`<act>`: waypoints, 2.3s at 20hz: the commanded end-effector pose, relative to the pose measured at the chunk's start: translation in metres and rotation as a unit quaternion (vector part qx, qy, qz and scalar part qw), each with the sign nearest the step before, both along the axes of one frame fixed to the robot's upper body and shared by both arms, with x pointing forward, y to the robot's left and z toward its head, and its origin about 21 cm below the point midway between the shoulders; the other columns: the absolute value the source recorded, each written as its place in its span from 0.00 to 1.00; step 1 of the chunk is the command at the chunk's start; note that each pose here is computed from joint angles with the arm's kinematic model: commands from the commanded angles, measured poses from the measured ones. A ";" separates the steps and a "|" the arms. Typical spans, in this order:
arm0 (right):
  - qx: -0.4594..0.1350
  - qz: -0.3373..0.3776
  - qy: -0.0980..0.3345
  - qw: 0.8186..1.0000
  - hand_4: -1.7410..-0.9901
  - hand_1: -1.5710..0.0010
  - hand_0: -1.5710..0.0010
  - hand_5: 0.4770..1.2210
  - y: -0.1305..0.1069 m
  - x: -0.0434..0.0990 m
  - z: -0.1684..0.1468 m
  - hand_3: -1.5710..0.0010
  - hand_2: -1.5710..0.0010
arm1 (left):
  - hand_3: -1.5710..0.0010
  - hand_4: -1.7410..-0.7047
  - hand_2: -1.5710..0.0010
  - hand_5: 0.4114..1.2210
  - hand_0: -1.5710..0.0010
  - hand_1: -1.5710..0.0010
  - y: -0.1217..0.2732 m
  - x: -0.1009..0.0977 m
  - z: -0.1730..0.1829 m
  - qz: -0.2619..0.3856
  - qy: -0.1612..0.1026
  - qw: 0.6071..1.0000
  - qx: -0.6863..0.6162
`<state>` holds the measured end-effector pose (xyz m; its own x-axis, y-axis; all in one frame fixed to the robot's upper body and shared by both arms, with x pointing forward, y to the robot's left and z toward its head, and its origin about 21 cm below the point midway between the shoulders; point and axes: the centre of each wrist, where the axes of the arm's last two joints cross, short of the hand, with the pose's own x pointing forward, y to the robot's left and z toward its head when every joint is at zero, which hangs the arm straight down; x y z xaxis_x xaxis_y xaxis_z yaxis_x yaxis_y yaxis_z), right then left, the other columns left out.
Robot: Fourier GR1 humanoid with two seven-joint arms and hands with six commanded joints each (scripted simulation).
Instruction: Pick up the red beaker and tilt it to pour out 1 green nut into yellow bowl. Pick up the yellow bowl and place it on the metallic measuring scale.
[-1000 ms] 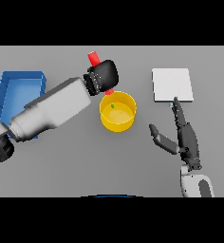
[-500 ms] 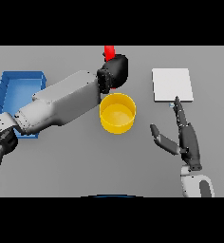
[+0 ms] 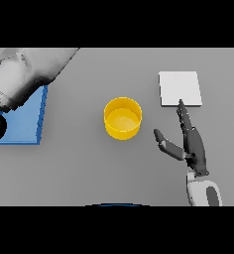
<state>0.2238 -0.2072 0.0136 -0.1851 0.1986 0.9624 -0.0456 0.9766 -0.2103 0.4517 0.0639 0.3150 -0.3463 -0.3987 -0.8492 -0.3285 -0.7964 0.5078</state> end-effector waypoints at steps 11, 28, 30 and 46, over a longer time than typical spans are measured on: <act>-0.030 0.014 -0.002 0.999 0.81 1.00 1.00 0.18 0.000 0.007 -0.001 1.00 1.00 | 0.01 0.00 0.00 1.00 0.00 0.00 0.229 0.029 -0.012 0.248 0.091 0.751 -0.605; -0.035 0.033 -0.002 0.999 0.76 1.00 1.00 0.27 -0.002 0.003 -0.007 1.00 1.00 | 0.00 0.00 0.00 0.85 0.00 0.00 0.294 -0.059 -0.213 0.398 0.040 0.476 -0.783; -0.033 0.032 -0.003 0.999 0.77 1.00 1.00 0.26 -0.003 0.005 -0.005 1.00 1.00 | 0.00 0.00 0.00 0.71 0.00 0.00 0.290 -0.069 -0.223 0.410 0.037 0.467 -0.783; -0.048 0.038 -0.010 0.998 0.78 1.00 1.00 0.24 -0.009 0.006 -0.003 1.00 1.00 | 0.94 0.92 0.94 0.27 0.94 0.94 0.292 -0.090 -0.211 0.419 0.141 0.520 -0.731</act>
